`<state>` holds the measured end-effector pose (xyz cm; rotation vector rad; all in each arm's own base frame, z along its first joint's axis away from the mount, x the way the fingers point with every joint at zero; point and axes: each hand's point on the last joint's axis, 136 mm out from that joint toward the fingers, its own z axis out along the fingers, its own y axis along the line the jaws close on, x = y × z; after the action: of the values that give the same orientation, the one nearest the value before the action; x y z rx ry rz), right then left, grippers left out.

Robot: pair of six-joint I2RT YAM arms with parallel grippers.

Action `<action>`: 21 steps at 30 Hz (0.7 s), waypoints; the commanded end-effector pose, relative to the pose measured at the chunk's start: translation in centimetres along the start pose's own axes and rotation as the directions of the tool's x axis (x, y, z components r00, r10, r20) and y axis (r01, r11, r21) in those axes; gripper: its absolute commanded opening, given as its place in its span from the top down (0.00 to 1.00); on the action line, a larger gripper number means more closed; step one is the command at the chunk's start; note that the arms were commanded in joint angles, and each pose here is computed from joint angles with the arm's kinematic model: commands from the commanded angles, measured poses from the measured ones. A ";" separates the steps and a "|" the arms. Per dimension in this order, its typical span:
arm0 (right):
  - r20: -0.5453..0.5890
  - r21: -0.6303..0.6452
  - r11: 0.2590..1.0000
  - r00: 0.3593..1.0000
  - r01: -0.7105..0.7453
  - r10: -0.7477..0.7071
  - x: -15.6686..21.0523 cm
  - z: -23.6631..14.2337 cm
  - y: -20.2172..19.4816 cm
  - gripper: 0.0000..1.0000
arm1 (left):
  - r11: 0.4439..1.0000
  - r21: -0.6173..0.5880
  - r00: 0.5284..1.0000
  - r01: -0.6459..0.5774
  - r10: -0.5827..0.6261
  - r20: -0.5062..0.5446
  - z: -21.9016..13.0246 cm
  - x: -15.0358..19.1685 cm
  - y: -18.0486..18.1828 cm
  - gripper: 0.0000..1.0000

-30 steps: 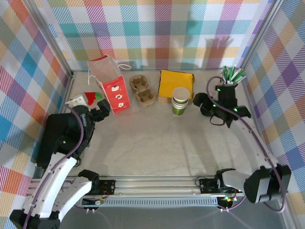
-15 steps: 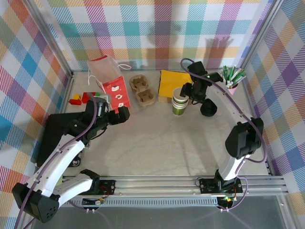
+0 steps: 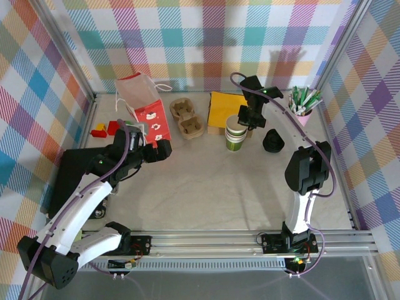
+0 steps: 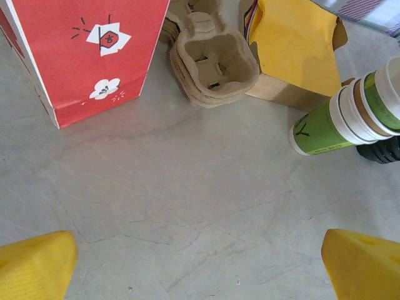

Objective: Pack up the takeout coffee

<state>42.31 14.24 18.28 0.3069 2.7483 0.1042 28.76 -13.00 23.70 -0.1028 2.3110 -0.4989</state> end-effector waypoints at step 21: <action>0.178 -0.197 0.968 0.977 0.154 -0.119 0.3 -17.5 2.8 0.99 | 0.999 0.031 0.982 -0.024 0.018 0.189 -7.0 -3.5 -1.0 0.00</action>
<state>39.24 15.58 33.62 0.1301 2.5196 0.2709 26.93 -11.30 29.66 -0.1225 2.1375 -0.5116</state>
